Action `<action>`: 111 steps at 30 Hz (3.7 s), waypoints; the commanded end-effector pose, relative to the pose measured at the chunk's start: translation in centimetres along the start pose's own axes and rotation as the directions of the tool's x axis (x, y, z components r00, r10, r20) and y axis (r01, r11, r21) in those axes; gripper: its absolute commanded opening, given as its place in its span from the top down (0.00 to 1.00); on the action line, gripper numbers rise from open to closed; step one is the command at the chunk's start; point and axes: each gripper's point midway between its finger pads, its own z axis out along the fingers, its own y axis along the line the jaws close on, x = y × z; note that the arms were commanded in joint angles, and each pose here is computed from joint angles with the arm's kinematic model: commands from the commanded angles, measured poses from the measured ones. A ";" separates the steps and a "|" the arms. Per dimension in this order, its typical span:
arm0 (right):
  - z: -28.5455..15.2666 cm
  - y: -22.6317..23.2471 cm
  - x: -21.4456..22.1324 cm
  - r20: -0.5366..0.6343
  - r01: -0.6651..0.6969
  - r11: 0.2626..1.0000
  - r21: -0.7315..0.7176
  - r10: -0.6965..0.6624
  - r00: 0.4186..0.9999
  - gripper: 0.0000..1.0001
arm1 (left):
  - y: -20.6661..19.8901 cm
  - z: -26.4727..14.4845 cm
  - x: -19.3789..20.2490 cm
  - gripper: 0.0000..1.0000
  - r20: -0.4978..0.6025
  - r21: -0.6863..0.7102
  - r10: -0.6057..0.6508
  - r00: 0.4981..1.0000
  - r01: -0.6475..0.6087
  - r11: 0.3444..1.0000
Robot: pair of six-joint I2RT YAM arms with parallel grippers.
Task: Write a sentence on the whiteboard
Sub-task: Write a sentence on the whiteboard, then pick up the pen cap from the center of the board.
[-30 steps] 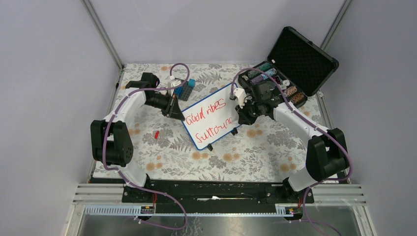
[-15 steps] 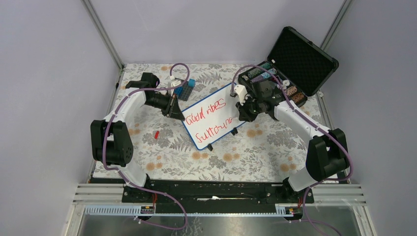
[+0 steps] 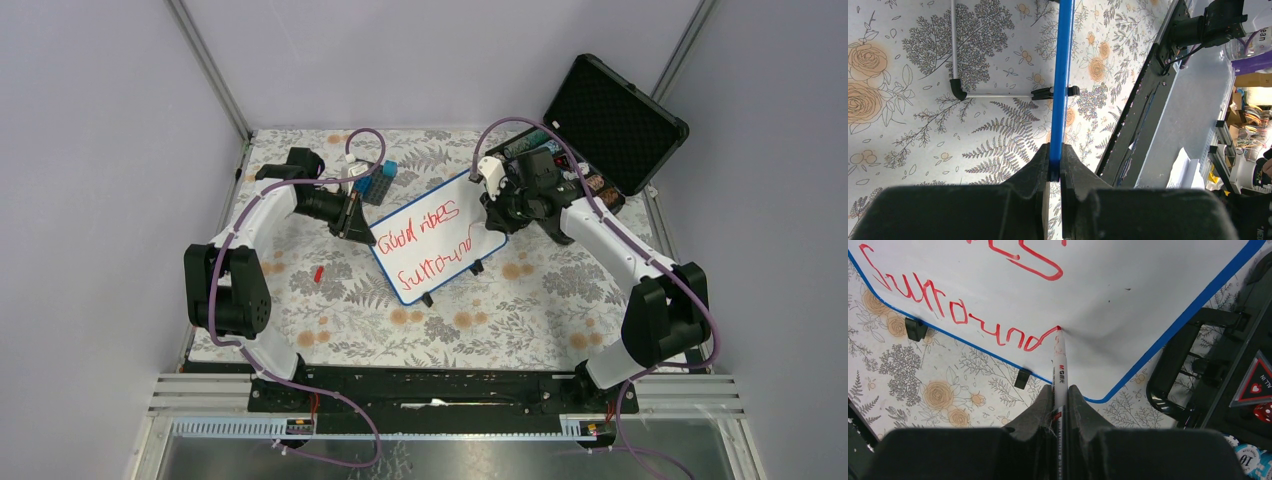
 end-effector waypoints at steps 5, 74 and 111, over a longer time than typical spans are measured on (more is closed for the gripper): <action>0.0 -1.4 -1.2 0.033 0.013 0.999 0.034 -0.015 0.999 1.00 | 0.8 1.1 0.5 1.00 -0.043 -0.014 0.031 0.999 -0.032 0.999; -0.1 0.1 2.4 -0.049 0.013 1.000 0.008 -0.013 0.999 1.00 | 0.6 0.9 0.4 1.00 -0.043 -0.021 0.037 0.998 -0.038 0.999; -6.6 8.9 -2.6 0.133 -0.146 0.937 -0.318 0.196 0.971 1.00 | 10.6 -10.5 10.0 0.54 0.063 -0.699 -0.143 0.988 0.145 0.700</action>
